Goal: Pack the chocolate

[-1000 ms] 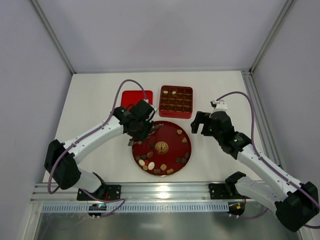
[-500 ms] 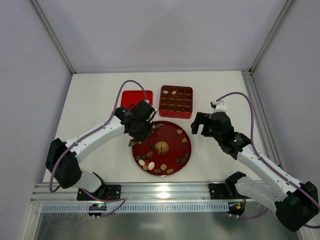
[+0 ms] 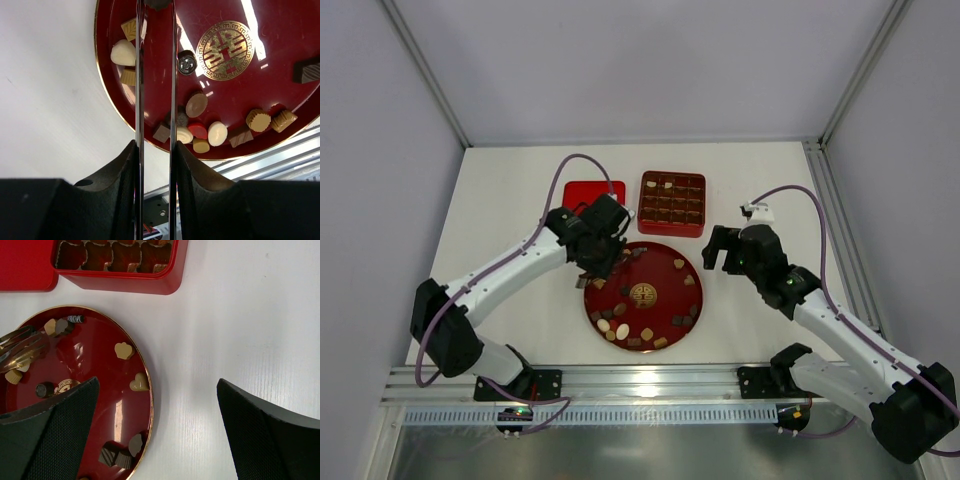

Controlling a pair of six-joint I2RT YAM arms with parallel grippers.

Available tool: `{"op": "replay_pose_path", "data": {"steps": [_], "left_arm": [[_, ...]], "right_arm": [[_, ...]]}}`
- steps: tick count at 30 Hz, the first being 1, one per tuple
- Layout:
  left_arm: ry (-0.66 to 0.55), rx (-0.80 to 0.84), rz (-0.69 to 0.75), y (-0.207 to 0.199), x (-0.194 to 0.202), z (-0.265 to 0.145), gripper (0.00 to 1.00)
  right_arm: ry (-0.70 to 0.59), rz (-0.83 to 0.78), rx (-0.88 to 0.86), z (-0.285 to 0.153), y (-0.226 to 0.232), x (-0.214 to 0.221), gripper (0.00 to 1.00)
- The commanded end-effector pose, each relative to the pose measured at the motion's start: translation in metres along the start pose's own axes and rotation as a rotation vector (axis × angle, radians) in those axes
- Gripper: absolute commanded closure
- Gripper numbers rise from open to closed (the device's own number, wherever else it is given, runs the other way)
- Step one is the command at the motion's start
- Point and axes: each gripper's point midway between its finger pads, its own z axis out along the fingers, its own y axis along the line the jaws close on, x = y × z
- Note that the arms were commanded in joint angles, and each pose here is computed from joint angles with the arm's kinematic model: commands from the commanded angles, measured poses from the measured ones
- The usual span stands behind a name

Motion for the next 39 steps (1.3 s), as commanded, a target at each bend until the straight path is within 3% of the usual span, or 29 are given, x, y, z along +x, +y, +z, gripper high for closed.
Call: {"op": "replay_pose_path", "data": {"steps": [1,9,17,30,39], "left_arm": [[-0.079,0.014,0.0,-0.001,-0.014,-0.032,0.73],[-0.156,0.037,-0.017,-0.004,-0.034,-0.056,0.73],[-0.261,0.033,-0.028,-0.014,-0.099,-0.059,0.73],[-0.409,-0.026,-0.003,-0.032,-0.238,-0.011,0.73],[-0.377,-0.022,0.004,-0.039,-0.261,0.04,0.72]], "right_arm": [[-0.056,0.021,-0.011,-0.002,0.003,-0.014,0.0],[-0.059,0.021,-0.009,-0.002,0.003,-0.016,0.0],[-0.072,0.017,-0.007,-0.006,0.003,-0.021,0.0],[-0.103,0.002,0.028,-0.023,-0.006,-0.034,0.0],[-0.122,-0.004,0.053,-0.037,-0.014,-0.04,0.0]]}}
